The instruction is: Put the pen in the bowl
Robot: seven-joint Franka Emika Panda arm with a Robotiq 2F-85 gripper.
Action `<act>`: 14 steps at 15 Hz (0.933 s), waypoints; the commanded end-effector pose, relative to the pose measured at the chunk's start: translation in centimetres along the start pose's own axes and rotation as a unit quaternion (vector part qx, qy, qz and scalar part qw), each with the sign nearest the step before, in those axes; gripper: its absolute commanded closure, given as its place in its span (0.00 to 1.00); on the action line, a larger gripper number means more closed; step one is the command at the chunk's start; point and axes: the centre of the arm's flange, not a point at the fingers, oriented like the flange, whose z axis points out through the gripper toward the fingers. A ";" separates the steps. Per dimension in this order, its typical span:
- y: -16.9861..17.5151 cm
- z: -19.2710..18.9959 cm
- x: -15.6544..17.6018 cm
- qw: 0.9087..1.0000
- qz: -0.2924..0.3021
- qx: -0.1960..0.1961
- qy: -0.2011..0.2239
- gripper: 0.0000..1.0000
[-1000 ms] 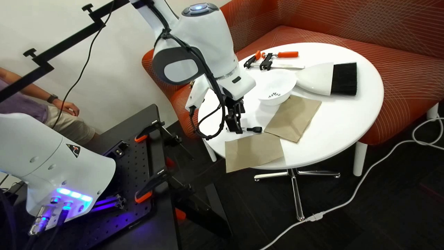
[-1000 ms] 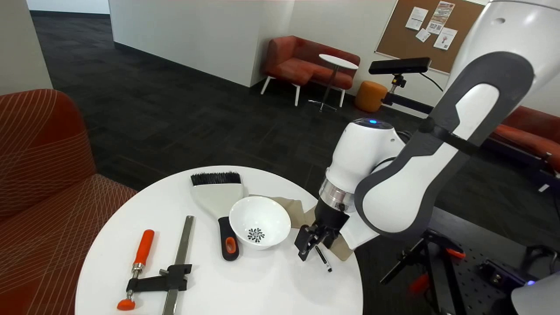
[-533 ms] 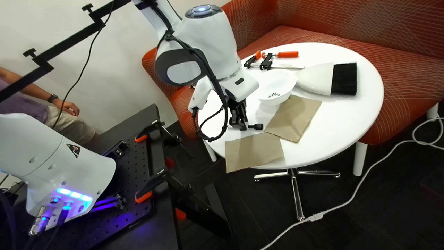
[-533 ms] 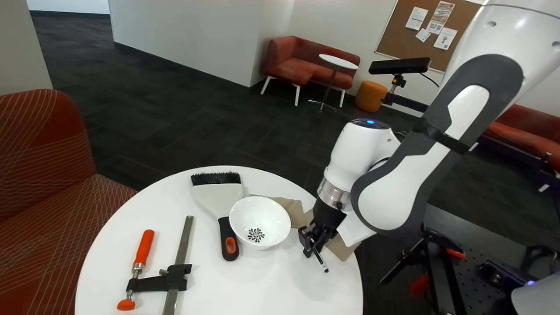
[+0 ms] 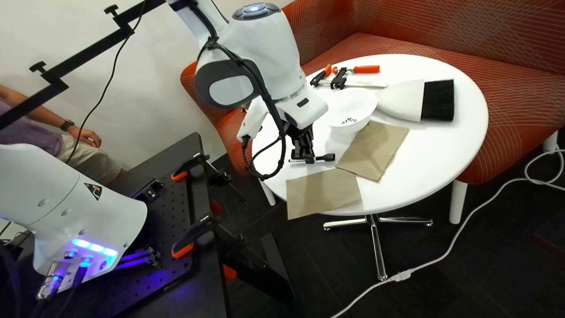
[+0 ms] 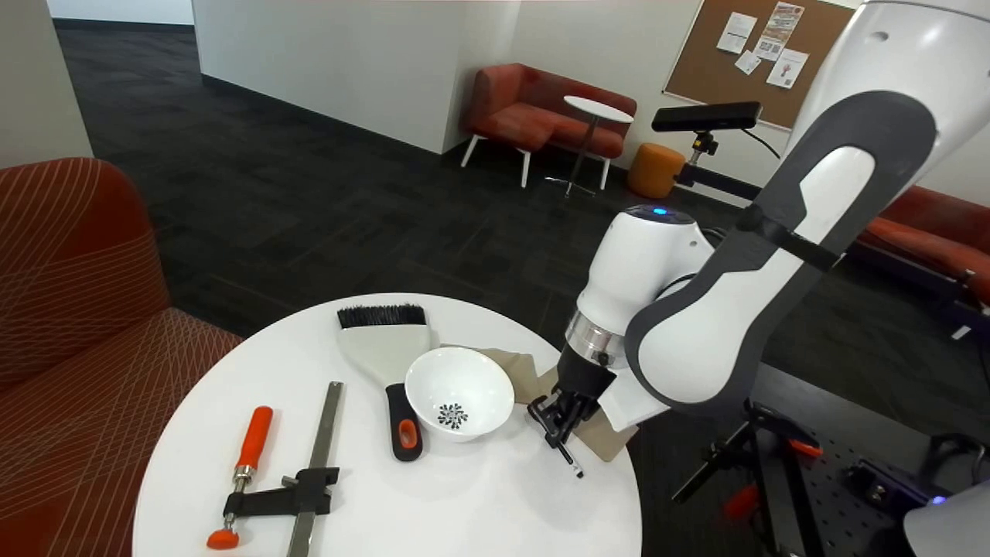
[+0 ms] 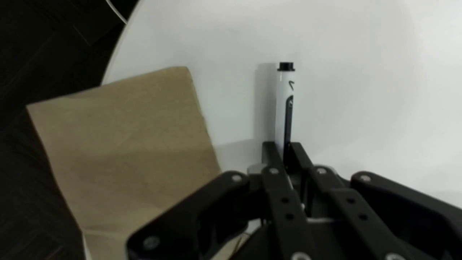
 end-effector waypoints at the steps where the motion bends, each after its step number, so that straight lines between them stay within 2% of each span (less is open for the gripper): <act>1: 0.6 -5.6 -2.5 0.999 0.027 -0.025 0.020 0.97; 4: 0.6 -9.2 -3.6 0.998 0.026 -0.022 0.055 0.97; 8: -1.7 -12.6 -3.7 0.995 0.003 0.005 0.098 0.97; 14: -6.4 -15.5 -0.9 0.989 -0.030 0.029 0.143 0.97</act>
